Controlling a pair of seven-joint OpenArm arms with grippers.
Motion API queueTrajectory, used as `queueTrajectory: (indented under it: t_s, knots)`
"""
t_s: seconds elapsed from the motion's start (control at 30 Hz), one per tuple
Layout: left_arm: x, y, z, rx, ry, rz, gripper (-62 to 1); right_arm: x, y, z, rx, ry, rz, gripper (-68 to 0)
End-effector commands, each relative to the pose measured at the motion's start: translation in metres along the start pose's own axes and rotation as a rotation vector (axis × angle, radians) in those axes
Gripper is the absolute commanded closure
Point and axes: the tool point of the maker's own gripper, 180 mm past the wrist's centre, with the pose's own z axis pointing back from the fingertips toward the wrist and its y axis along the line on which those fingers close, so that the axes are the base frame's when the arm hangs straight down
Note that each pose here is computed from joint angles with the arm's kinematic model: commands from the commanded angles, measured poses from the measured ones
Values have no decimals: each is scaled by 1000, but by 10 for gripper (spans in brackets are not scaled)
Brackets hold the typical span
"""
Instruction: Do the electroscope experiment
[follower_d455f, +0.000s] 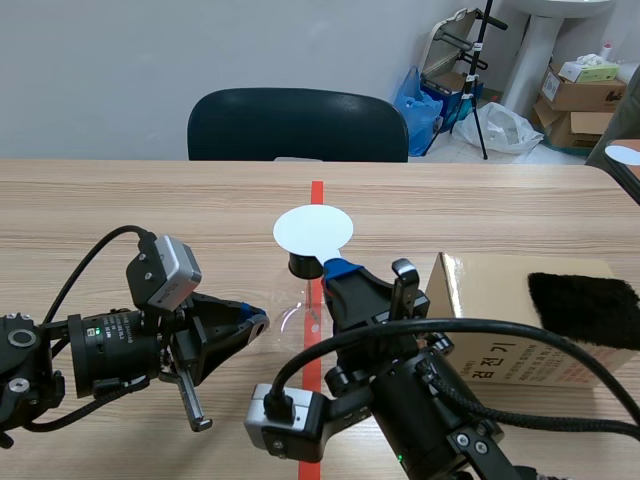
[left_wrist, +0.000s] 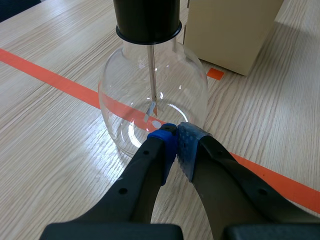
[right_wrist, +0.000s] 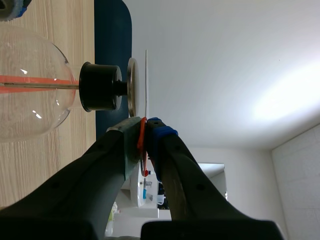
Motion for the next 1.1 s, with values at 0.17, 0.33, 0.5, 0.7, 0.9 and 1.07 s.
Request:
queueTrajectory:
  t_s: [0.17, 0.33, 0.5, 0.7, 0.9, 1.07]
  knots:
    - [13, 4, -3, 4, -41, -10, -30, -5, -15, -6, -52, 0, 16, -10]
    - [13, 4, -3, 4, -41, -10, -29, -5, -15, -6, -52, 0, 16, -10]
    - [13, 4, -3, 4, -41, -10, -30, -5, -15, -6, -52, 0, 16, -10]
    - [13, 4, -3, 4, -41, -10, -29, -5, -15, -6, -52, 0, 16, -10]
    - [13, 4, -3, 4, -41, -10, -29, -5, -15, -6, -52, 3, 16, -10]
    - [13, 4, -3, 4, -41, -10, -30, -16, -15, -6, -53, 66, 15, -10]
